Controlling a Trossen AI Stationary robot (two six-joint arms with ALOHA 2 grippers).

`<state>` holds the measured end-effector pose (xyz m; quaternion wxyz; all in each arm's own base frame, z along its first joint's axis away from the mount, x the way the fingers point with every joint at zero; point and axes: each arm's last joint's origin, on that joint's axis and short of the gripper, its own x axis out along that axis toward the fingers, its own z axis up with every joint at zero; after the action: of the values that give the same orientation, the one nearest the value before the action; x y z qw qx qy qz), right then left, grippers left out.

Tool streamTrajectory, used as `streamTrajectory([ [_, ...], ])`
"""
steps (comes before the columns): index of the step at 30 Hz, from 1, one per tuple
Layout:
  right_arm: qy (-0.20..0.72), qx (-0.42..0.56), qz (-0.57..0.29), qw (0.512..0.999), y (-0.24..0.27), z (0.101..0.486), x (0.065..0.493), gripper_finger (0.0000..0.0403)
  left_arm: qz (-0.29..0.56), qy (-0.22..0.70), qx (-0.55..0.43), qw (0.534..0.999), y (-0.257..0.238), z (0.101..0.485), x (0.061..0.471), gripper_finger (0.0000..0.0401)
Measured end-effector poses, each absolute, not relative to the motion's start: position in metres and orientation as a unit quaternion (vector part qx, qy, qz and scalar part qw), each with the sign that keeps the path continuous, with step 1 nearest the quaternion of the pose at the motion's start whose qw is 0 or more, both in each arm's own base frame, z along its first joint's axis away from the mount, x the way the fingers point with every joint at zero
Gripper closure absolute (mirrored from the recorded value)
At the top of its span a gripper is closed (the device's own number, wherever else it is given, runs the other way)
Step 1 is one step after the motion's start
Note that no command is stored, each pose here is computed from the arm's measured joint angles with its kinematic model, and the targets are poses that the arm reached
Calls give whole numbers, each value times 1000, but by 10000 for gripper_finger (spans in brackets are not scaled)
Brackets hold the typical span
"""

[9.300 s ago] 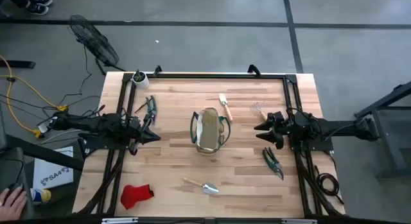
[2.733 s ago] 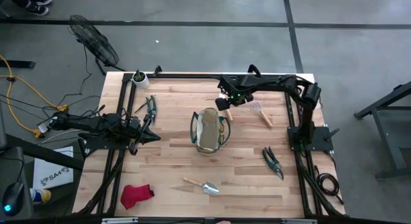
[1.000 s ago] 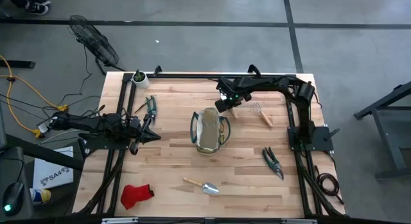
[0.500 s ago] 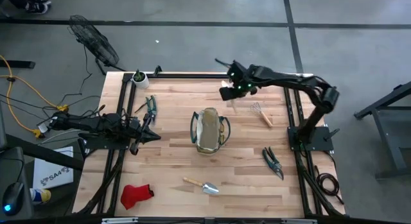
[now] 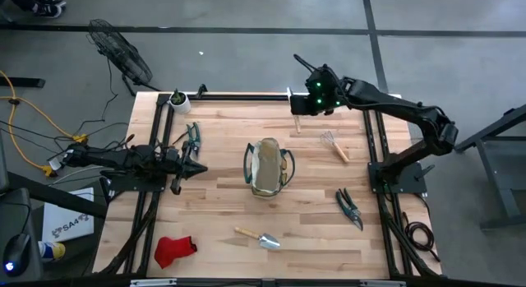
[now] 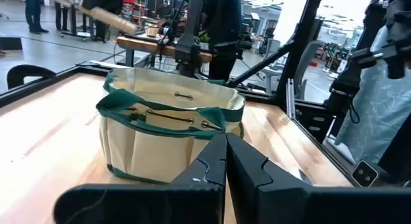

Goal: Pick & Place Garden tools in Gardening bag
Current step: Put the top trowel into the gardening bag

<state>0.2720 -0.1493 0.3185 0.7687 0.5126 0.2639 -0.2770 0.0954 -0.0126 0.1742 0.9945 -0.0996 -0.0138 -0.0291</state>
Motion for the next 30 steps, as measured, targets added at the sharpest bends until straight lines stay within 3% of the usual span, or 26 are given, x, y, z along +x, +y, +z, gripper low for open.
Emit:
streamTrajectory([
  [10,253,598,-155,745,-142,328,279,350,-43,-101,-170,979,-12,192,93,401],
  [17,197,630,-86,746,-144,343,287,350,-46,-160,-182,969,-11,203,90,401],
  [30,180,623,-78,757,-137,348,294,350,0,-216,-209,954,-7,212,86,401],
])
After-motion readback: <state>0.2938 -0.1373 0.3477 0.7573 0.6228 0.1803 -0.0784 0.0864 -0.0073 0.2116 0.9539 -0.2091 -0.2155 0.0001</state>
